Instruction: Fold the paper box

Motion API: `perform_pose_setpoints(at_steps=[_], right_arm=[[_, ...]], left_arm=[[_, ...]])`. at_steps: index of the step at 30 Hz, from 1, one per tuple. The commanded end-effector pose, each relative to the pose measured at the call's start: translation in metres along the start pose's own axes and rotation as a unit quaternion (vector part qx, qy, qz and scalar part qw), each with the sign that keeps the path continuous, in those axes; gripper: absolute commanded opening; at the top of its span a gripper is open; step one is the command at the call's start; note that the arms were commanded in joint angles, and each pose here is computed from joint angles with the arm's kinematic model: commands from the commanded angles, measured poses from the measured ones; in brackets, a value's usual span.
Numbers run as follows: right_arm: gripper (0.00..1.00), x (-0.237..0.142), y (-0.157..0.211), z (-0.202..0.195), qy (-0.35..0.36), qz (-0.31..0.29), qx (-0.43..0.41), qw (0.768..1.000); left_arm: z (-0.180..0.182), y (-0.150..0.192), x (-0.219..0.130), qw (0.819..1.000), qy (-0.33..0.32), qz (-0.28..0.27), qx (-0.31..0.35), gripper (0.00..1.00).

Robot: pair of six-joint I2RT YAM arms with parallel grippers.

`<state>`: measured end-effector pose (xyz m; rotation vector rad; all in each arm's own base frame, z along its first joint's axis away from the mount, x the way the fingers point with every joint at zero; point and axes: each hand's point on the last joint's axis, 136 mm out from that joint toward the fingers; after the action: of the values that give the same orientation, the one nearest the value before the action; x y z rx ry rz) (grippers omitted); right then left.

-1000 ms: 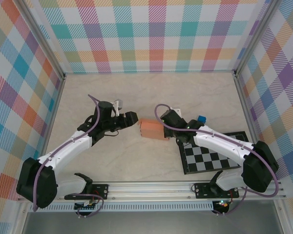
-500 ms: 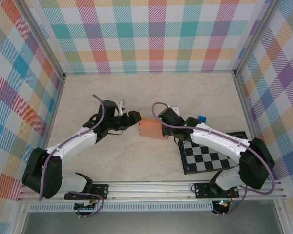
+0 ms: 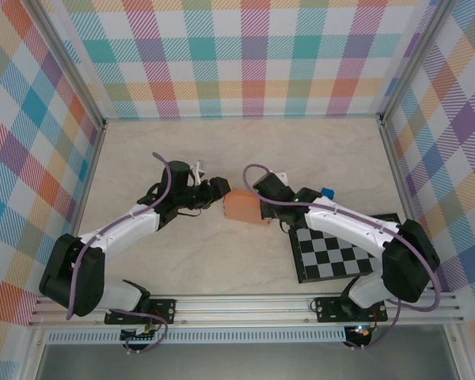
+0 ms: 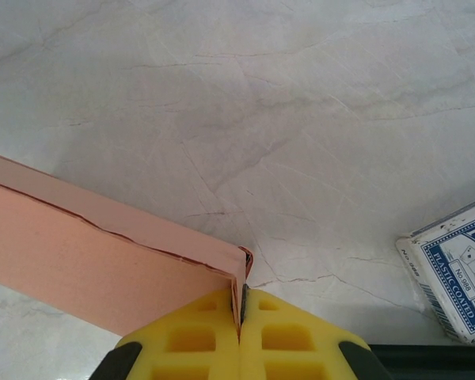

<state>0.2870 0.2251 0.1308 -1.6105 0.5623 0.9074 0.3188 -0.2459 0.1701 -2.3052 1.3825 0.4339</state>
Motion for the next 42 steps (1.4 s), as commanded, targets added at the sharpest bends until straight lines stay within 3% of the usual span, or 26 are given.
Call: perform_pose_setpoints(at_steps=[1, 7, 13, 16, 18, 23, 31, 42], right_arm=[[0.00, -0.003, -0.012, 0.004, 0.002, -0.009, 0.002, 1.000], [0.00, -0.002, -0.014, 0.005, 0.008, -0.002, 0.001, 1.000], [0.00, -0.003, -0.015, 0.003, 0.009, -0.003, -0.020, 1.000], [0.00, -0.002, -0.017, 0.000, 0.009, -0.002, -0.032, 0.999], [0.00, -0.002, -0.019, -0.001, 0.006, -0.003, -0.039, 0.999], [0.00, 0.002, -0.022, -0.003, -0.006, 0.000, -0.048, 0.999], [0.00, 0.012, -0.025, 0.004, -0.056, -0.008, -0.058, 0.997], [0.00, 0.025, -0.030, 0.003, -0.047, 0.006, -0.065, 0.997]], left_arm=[[-0.001, -0.003, 0.000, 1.000, 0.002, -0.001, 0.002, 0.57], [0.016, -0.004, 0.006, 1.000, -0.024, -0.001, 0.000, 0.54], [-0.050, -0.015, -0.030, 0.996, 0.029, -0.020, 0.078, 0.61], [-0.056, -0.024, -0.048, 0.993, 0.004, -0.041, 0.112, 0.66], [-0.038, -0.036, -0.051, 0.993, -0.039, -0.060, 0.099, 0.66], [-0.006, -0.045, -0.023, 0.994, -0.059, -0.045, 0.083, 0.59], [-0.008, -0.049, 0.007, 0.998, -0.020, -0.029, 0.042, 0.56], [0.000, -0.031, 0.003, 0.999, 0.002, -0.031, -0.039, 0.54]])
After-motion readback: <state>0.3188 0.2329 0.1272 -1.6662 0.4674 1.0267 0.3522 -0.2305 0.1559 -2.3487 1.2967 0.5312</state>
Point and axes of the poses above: each hand's point on the last joint's axis, 136 mm out from that joint toward the fingers, its own x axis out along the fingers, its own z axis along the line the jaws close on, y = z × x, and after that the axes turned 8 degrees about -x, right-handed
